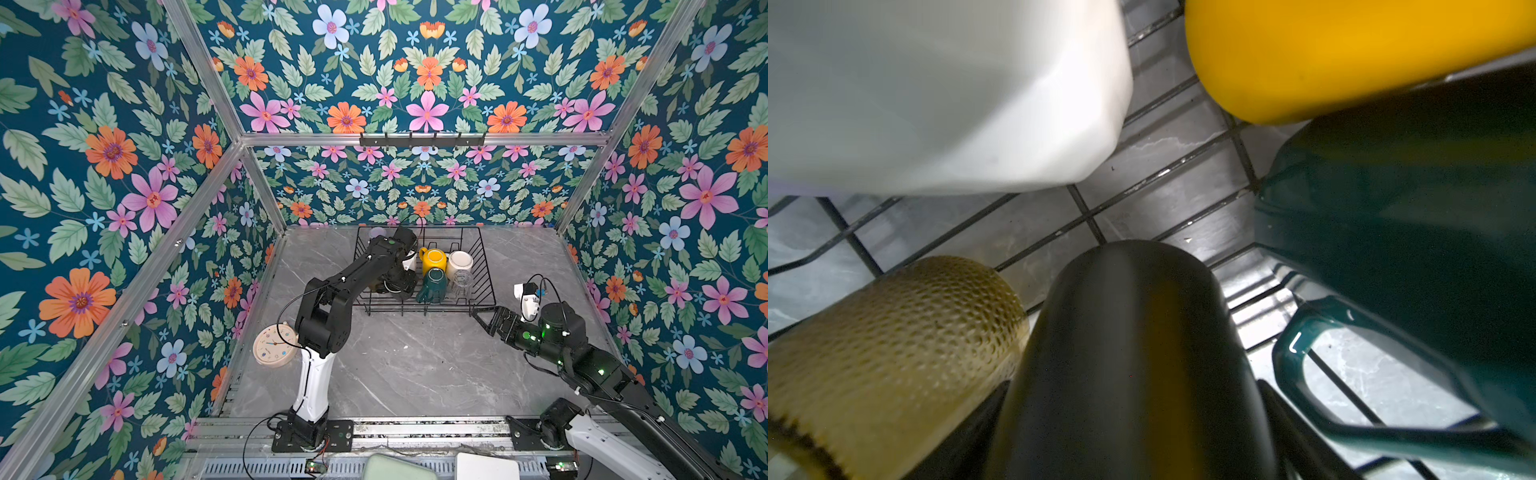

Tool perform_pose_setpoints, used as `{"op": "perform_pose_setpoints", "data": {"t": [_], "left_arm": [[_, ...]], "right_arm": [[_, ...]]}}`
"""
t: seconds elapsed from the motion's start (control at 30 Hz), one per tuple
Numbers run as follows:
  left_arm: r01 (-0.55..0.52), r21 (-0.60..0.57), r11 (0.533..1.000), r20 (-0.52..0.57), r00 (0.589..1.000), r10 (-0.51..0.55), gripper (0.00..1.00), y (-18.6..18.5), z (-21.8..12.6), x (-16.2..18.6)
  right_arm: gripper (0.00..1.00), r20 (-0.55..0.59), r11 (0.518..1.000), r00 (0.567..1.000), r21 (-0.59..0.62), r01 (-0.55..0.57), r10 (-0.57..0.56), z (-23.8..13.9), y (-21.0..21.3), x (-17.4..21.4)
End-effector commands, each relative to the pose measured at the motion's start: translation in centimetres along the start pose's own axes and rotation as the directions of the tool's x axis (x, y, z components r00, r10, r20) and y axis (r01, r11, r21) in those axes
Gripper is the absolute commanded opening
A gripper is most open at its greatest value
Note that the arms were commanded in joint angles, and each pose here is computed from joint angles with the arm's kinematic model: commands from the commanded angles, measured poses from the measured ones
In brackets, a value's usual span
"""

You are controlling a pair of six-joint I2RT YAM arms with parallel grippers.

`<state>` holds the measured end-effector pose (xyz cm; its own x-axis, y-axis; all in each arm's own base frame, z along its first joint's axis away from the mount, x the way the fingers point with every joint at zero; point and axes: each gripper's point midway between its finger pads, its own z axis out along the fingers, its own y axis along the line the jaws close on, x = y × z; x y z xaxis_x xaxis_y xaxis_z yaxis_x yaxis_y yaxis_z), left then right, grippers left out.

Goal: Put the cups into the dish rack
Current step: 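Lower the black mug upside down into the rack with the left gripper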

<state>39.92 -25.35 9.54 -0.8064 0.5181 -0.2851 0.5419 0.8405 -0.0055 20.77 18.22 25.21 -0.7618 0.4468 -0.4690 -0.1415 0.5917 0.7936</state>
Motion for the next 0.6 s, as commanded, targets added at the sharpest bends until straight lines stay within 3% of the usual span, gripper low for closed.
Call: {"op": "perform_pose_setpoints", "data": {"t": [0.0,0.2,0.4,0.47,0.57], "left_arm": [[0.003,-0.011,1.000,0.021,1.000,-0.003,0.67,0.25,-0.25,-0.56],[0.002,-0.014,1.000,0.027,1.000,-0.002,0.85,0.28,-0.29,-0.72],[0.002,-0.014,1.000,0.034,0.999,-0.002,0.88,0.27,-0.46,-0.85],[0.003,-0.010,1.000,0.038,0.999,-0.003,0.96,0.23,-0.56,-0.92],[0.003,0.000,1.000,0.044,0.999,-0.003,0.97,0.00,-0.74,-1.05]], "right_arm": [[0.99,0.016,1.000,1.000,-0.017,-0.002,0.002,-0.12,0.41,-0.31],[0.99,0.017,1.000,1.000,-0.016,-0.003,0.004,-0.16,0.36,-0.31],[0.99,0.020,1.000,1.000,-0.016,-0.004,0.005,-0.28,0.32,-0.30],[0.99,0.020,1.000,1.000,-0.014,-0.004,0.004,-0.28,0.29,-0.30],[0.99,0.021,1.000,1.000,-0.013,-0.005,0.005,-0.36,0.26,-0.28]]}}
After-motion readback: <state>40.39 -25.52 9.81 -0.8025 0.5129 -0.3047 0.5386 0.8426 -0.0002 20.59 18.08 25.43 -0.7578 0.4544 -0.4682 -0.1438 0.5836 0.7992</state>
